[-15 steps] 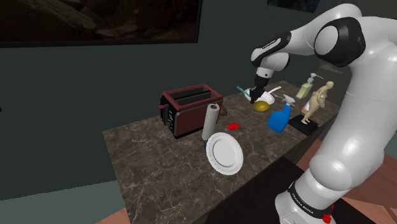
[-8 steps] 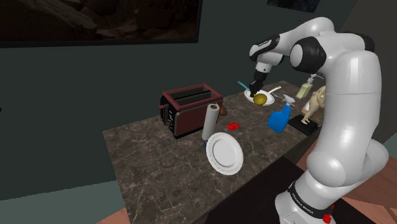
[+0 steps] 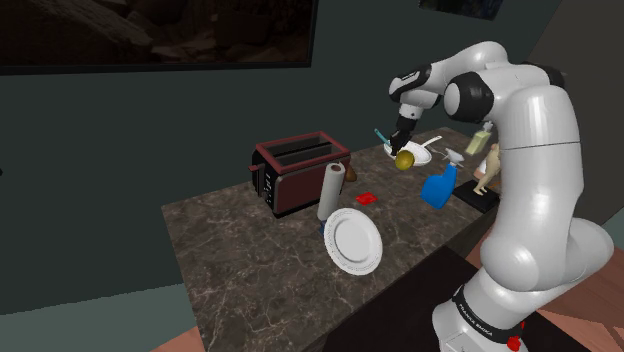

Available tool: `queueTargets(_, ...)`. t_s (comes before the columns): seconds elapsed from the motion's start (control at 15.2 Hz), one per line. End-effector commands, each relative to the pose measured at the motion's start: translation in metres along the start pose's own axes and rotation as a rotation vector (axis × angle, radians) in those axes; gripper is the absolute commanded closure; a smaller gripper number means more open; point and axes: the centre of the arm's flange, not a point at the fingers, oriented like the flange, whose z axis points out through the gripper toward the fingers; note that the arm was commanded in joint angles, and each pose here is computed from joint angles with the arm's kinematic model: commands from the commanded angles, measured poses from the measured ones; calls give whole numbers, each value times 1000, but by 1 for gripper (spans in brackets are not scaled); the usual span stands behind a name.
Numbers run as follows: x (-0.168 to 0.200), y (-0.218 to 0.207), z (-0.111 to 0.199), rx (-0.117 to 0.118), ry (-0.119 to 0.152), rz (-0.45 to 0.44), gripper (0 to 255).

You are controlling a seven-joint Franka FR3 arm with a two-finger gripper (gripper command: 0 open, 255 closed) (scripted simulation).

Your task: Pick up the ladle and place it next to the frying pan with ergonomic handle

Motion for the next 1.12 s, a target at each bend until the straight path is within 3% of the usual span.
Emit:
queueTargets(0.0, 1, 2, 10, 0, 0, 0, 255)
queueTargets(1.06, 8, 15, 89, 0, 0, 0, 255)
